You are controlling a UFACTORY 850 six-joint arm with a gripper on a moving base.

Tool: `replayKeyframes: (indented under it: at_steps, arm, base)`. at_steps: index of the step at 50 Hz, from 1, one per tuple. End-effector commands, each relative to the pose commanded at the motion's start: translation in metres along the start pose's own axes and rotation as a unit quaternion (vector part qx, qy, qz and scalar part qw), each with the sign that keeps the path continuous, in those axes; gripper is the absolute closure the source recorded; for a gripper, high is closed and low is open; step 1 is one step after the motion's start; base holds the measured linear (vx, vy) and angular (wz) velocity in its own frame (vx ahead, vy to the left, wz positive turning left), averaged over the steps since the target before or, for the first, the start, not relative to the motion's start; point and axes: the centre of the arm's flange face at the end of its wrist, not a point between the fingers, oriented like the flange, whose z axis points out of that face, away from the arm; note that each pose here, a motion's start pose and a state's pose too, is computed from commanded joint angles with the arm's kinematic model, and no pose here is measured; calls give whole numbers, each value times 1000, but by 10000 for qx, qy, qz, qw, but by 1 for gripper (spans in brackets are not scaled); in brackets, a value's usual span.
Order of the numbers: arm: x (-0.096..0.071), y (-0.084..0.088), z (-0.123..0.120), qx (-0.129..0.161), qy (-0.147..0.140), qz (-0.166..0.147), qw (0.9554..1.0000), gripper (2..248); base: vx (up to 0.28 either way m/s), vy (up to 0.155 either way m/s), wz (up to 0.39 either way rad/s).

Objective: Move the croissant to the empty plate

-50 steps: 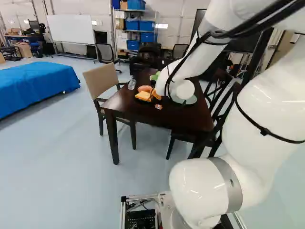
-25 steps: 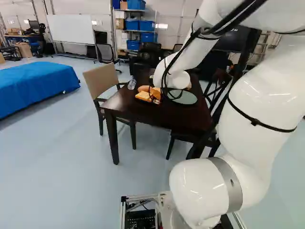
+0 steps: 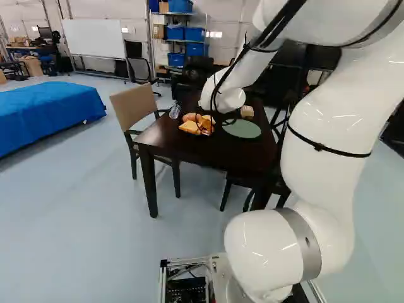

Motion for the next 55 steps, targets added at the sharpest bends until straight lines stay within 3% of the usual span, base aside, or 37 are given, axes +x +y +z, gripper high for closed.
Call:
replayKeyframes:
  at_steps: [19, 55]
  arm:
    - [14, -1, 26, 6, -394, -4, 9992, 3]
    - [40, 0, 16, 2, -1016, -2, 9948, 3]
  base:
    - [0, 0, 0]
    - [0, 0, 0]
